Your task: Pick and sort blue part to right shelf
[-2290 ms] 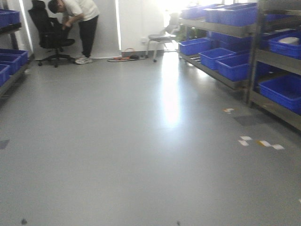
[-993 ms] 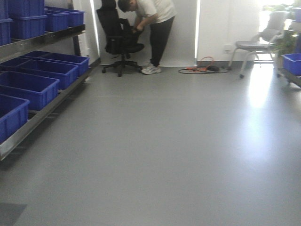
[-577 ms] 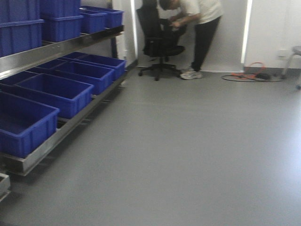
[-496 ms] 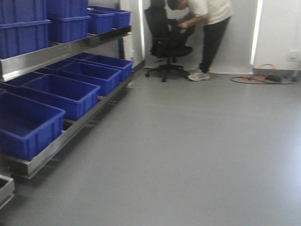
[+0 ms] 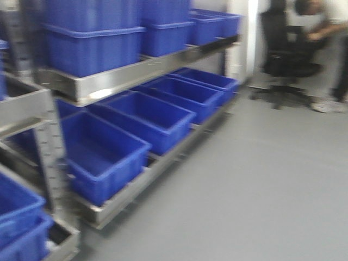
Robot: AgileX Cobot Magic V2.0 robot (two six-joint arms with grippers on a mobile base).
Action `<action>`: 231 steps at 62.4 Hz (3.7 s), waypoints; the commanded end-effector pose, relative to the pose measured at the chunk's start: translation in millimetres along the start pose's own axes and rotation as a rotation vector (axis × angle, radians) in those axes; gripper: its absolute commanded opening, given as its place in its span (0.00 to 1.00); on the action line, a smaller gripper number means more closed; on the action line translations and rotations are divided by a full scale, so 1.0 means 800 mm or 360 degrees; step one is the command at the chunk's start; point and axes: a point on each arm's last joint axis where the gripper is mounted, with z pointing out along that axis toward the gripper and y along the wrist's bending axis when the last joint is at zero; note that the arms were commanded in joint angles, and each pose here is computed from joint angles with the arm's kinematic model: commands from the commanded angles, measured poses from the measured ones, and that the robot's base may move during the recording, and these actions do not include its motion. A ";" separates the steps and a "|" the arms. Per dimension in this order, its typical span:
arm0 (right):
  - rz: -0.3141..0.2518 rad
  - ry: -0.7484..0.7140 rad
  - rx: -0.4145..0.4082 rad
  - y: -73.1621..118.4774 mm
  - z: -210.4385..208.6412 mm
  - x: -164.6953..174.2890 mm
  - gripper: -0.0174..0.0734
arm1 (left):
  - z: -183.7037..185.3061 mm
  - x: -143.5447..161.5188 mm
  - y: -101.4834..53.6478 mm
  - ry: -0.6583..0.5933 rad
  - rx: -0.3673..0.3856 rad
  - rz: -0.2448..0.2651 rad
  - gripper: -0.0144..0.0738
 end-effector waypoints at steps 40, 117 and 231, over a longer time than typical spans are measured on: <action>-0.0031 -0.0172 -0.0021 0.001 -0.003 -0.020 0.51 | -0.004 -0.020 0.001 -0.0180 -0.0008 -0.0005 0.52; -0.0031 -0.0174 -0.0021 0.001 -0.003 -0.020 0.51 | -0.004 -0.020 0.001 -0.0180 -0.0008 -0.0005 0.52; -0.0031 -0.0189 -0.0025 0.001 -0.003 -0.021 0.51 | 0.460 0.043 -0.013 0.1229 0.0104 -0.0083 0.52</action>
